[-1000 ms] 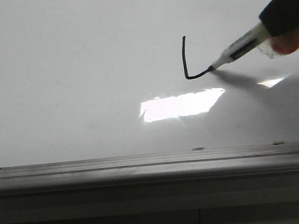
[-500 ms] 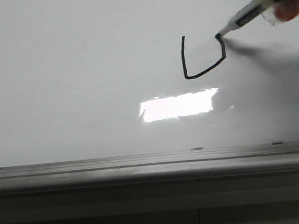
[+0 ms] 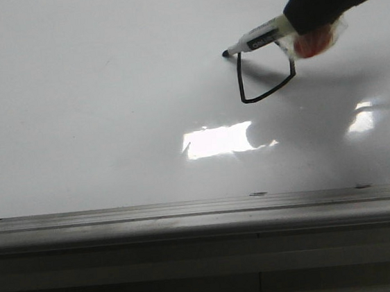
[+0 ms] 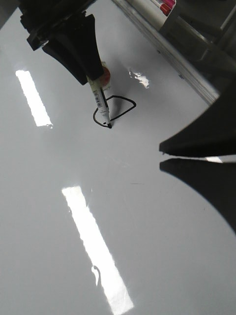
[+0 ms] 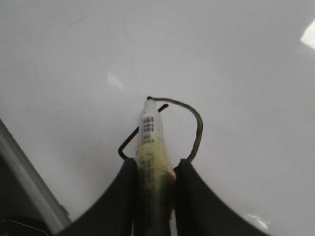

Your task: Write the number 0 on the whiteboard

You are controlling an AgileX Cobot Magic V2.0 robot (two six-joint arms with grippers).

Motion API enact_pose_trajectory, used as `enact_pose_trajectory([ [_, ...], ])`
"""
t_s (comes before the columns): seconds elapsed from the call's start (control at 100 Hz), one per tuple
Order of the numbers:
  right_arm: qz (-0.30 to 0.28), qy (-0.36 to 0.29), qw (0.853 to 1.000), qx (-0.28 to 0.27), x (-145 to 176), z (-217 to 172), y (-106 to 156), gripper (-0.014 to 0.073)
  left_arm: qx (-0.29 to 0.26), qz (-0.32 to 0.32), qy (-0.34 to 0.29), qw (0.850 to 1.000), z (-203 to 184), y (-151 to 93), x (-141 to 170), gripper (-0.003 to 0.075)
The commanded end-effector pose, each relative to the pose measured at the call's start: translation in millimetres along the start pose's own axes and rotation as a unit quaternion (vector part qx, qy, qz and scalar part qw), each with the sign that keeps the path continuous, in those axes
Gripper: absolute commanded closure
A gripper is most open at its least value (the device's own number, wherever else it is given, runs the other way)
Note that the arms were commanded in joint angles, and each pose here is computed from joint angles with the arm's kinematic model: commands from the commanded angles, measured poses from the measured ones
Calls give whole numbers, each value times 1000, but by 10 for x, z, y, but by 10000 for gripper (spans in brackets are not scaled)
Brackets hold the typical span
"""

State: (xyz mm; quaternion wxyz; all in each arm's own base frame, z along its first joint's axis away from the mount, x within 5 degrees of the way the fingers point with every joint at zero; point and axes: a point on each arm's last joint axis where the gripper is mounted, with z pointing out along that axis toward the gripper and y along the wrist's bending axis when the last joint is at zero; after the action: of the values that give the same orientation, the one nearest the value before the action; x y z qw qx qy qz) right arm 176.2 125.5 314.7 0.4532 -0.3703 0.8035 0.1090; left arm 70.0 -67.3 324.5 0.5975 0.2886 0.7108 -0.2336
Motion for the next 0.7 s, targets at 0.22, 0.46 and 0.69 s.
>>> enact_pose_trajectory([
  [0.22, -38, -165, 986, 12, -591, -650, 41, 642, 11, -9, -48, 999, -21, -17, -145, 739],
  [0.46, -82, -171, 979, -76, -906, -1037, 313, 642, 9, 22, -62, 998, -143, -8, -428, 489],
  [0.69, -131, -45, 976, -169, -797, -624, 701, 642, 88, 132, 48, 986, -97, -163, -683, 281],
])
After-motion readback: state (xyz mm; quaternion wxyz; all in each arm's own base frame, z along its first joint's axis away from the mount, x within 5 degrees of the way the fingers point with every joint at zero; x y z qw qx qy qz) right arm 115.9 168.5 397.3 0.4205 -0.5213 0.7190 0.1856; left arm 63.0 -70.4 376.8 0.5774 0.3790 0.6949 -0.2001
